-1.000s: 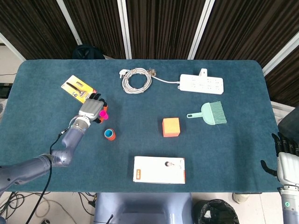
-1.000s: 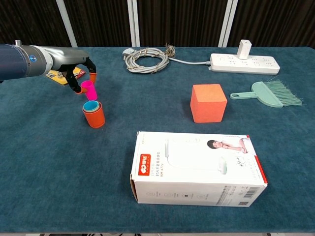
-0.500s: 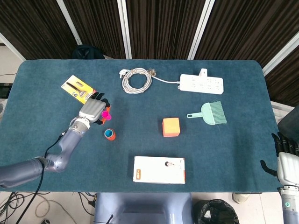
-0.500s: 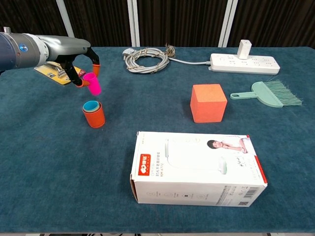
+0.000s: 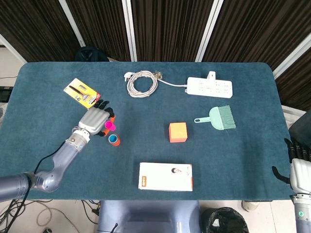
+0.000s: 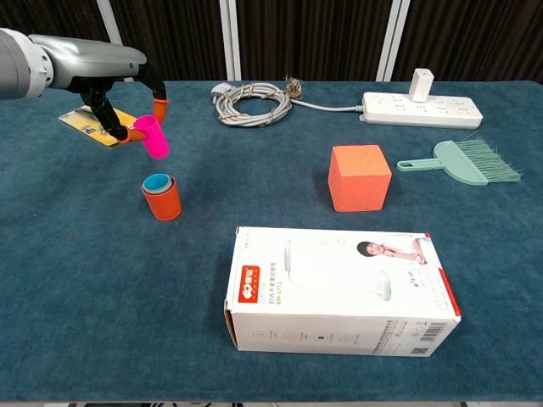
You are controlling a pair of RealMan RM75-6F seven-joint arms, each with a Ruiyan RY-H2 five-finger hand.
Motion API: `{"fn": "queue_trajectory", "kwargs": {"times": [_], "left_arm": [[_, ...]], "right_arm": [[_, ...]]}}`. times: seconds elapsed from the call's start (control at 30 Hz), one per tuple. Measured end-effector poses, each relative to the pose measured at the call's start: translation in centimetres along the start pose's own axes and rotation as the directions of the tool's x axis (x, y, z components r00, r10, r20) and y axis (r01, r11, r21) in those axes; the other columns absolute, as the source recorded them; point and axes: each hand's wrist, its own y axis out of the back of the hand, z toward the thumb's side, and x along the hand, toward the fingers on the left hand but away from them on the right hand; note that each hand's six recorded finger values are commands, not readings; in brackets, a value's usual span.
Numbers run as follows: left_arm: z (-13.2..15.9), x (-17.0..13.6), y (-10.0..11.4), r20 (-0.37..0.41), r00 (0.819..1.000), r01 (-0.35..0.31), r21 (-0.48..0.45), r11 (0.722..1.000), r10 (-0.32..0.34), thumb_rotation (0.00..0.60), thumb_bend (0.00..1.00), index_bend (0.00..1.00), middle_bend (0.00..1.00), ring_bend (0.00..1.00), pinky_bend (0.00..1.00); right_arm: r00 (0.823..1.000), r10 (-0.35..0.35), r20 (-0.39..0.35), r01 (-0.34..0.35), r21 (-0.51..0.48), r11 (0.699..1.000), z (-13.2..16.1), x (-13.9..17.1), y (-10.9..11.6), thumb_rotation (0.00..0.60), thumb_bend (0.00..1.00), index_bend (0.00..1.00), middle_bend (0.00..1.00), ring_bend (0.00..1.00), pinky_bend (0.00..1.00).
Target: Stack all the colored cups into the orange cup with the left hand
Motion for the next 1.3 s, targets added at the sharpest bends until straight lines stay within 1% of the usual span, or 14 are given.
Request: {"fn": "queue_trajectory", "kwargs": {"times": [0.43,0.73,1.07,1.17,1.23,1.3], "left_arm": [[1.4,-1.0,-0.9,0.044,0.999,0.025,0.017,1.000,-0.026,0.600,0.34,0.48,0.25,0.00,0.00],[1.8,-1.3,-1.8,0.051,0.998,0.046,0.029,0.999,-0.048,0.600,0.34,0.48,0.25,0.00,0.00],[1.9,-1.7,-2.1,0.055,0.997,0.049,0.041,0.998,-0.051,0.600,0.34,0.48,0.25,0.00,0.00],[1.8,-1.7,-2.2,0.053,0.997,0.053,0.047,0.997,-0.056,0.600,0.34,0.46,0.25,0.00,0.00],[1.7,-1.8,-2.3,0.050,0.997,0.056,0.052,0.997,-0.058,0.600,0.34,0.42,0.25,0.00,0.00],[1.5,-1.7,-2.4,0.047,0.997,0.057,0.063,0.996,-0.060,0.600,0.33,0.36,0.24,0.00,0.00]], "right_arm": [[1.000,-0.014,0.000,0.014,-0.010,1.000,-0.1,0.1,0.5,0.600,0.34,0.09,0.04,0.09,0.04],[1.000,-0.023,-0.004,0.023,-0.016,1.000,-0.1,0.2,0.8,0.600,0.34,0.09,0.04,0.09,0.04],[1.000,-0.024,-0.009,0.024,-0.021,0.999,0.0,0.2,1.0,0.600,0.34,0.09,0.04,0.09,0.04],[1.000,-0.025,-0.008,0.024,-0.021,0.999,-0.1,0.2,1.0,0.600,0.34,0.09,0.04,0.09,0.04],[1.000,-0.025,-0.008,0.025,-0.022,0.999,-0.1,0.2,1.0,0.600,0.34,0.09,0.04,0.09,0.04],[1.000,-0.025,-0.007,0.024,-0.021,0.999,-0.1,0.3,1.0,0.600,0.34,0.09,0.04,0.09,0.04]]}}
